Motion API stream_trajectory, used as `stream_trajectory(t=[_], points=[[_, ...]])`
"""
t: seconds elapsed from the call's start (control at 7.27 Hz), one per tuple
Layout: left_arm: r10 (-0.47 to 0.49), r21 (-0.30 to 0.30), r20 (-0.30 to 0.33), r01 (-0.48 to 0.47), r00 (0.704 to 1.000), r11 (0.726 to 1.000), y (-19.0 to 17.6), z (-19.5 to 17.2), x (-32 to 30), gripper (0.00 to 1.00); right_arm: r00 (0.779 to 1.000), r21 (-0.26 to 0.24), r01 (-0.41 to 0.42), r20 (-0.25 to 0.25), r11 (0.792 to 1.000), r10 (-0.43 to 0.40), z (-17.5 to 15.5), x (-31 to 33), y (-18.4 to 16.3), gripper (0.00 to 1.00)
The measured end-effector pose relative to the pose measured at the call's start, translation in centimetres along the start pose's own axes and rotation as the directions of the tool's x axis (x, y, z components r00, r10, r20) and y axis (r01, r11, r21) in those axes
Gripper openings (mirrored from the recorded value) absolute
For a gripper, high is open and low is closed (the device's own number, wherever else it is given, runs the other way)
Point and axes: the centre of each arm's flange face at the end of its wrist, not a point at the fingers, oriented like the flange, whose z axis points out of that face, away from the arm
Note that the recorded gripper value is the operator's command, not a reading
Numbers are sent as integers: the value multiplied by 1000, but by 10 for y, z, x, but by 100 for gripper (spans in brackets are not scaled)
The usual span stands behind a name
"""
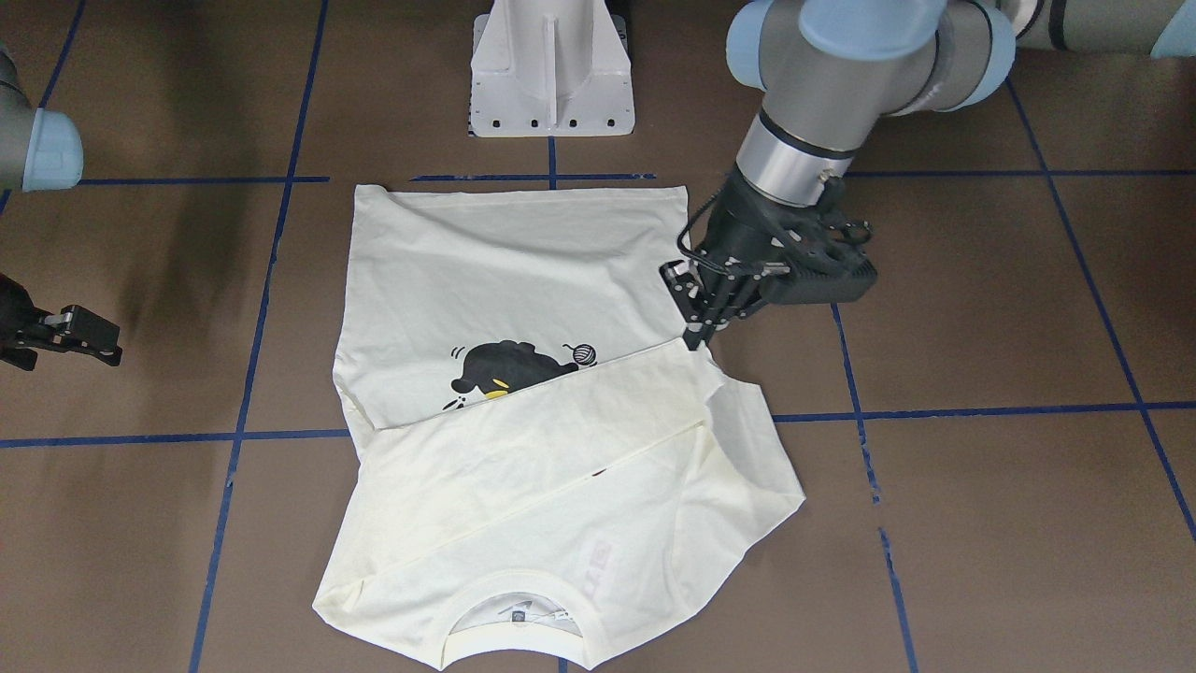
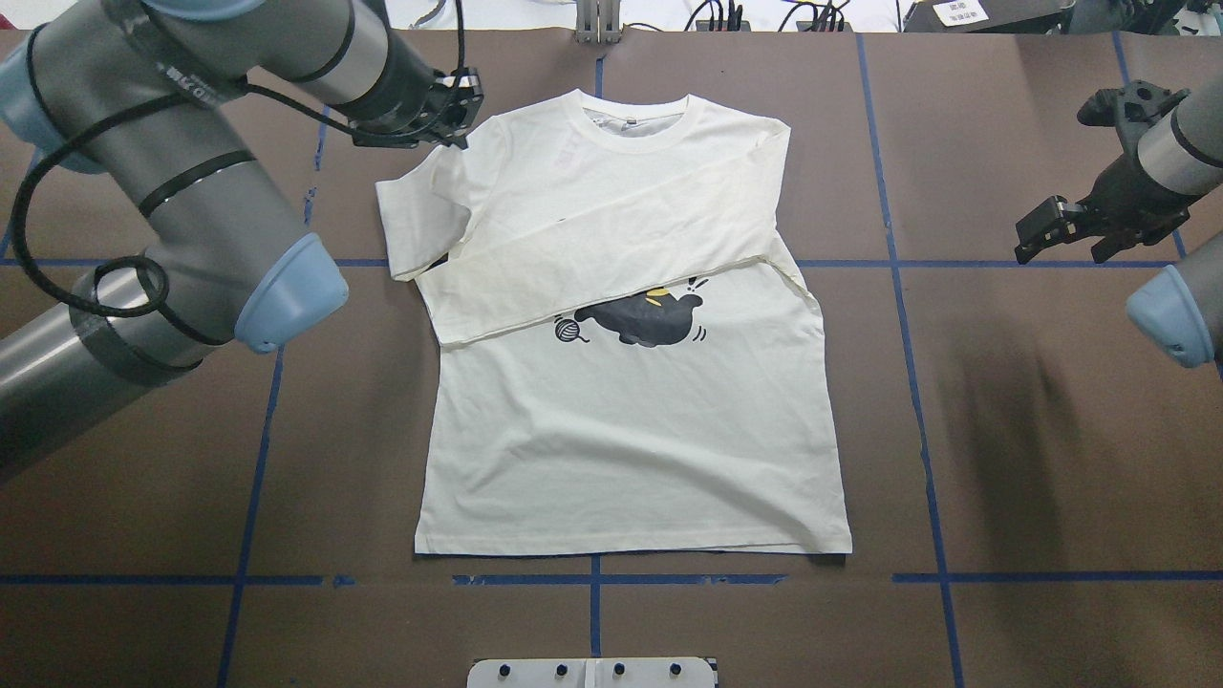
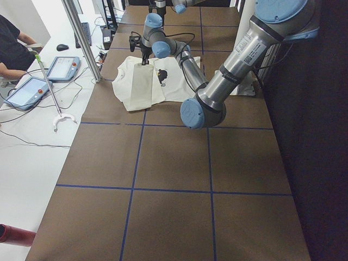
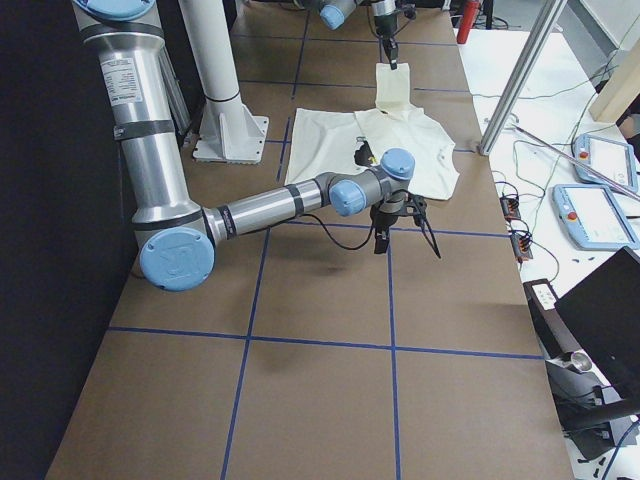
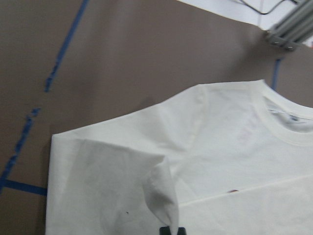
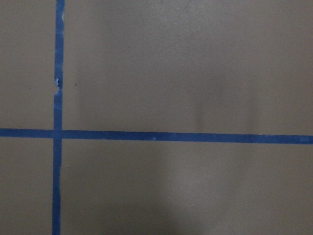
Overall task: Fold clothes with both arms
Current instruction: 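Fold the held sleeve across the shirt front with the left gripper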
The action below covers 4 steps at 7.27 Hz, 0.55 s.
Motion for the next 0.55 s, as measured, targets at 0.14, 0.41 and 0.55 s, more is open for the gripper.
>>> stream_trajectory(t=[0.14,0.41,0.55], points=[[-12,-16,-51,11,999,1000,7,-9,47,0,1000,-2,-3,-2,1000,3,1,3,1,100],[-85,-72,-114,78,990,994,45,32,133,0,1000,-5,-10,-5,1000,10,3,5,0,100],[-106,-69,-127,98,986,993,67,65,153,0,1000,-9,-15,-8,1000,15,6,6,-1,100]])
